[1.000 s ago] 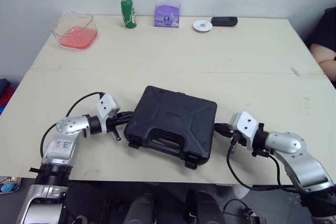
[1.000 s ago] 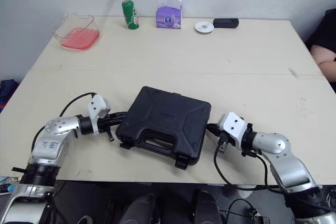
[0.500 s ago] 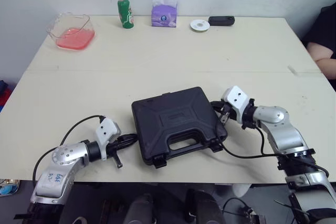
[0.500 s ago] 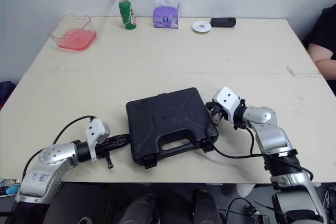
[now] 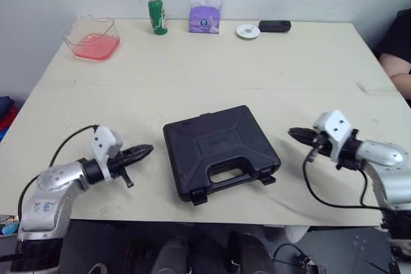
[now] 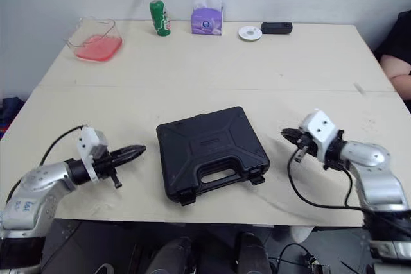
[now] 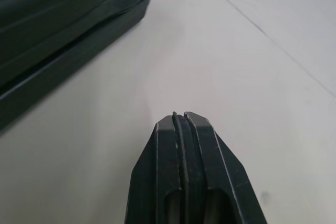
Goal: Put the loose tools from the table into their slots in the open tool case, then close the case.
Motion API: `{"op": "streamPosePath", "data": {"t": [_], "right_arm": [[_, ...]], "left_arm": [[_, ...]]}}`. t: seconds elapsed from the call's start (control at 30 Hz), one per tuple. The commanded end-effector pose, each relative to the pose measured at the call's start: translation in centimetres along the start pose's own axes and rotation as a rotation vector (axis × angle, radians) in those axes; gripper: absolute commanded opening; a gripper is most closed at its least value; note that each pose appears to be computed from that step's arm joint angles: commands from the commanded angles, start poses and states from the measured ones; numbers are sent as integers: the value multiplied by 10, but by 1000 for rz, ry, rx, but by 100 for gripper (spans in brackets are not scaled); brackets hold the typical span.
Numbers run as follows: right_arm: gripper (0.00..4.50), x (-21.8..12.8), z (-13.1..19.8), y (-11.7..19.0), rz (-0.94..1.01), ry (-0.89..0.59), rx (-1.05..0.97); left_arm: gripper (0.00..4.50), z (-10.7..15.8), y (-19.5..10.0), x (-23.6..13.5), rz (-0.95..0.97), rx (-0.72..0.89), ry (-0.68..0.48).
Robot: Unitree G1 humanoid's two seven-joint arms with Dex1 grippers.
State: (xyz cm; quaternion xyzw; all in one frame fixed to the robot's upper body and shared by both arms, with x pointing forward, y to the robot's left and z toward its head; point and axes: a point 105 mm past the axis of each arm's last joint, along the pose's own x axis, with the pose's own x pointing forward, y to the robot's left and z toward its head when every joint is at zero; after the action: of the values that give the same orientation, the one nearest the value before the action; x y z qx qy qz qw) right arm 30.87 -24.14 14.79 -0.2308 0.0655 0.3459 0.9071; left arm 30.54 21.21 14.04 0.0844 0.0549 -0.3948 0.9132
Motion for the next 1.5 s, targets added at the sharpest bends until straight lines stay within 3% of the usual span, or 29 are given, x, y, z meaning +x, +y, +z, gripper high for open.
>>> {"op": "streamPosePath", "data": {"t": [0.03,0.4,0.6,0.93,1.27,1.4,1.5], "right_arm": [[0,-27,7,7,-3,13,24],[0,-45,-33,100,216,192,129],[0,-22,-25,123,221,105,161],[0,14,-5,116,154,-17,159],[0,36,1,94,93,-50,122],[0,45,1,84,52,-59,80],[0,48,4,81,42,-81,57]], "left_arm": [[2,13,22,11,22,52,-16],[2,8,37,80,-104,160,87],[2,2,28,96,-190,162,102],[2,-15,13,85,-227,140,93],[2,-22,0,56,-132,103,65],[2,-26,-12,46,-116,166,96],[2,-24,-5,36,-21,164,93]]}}
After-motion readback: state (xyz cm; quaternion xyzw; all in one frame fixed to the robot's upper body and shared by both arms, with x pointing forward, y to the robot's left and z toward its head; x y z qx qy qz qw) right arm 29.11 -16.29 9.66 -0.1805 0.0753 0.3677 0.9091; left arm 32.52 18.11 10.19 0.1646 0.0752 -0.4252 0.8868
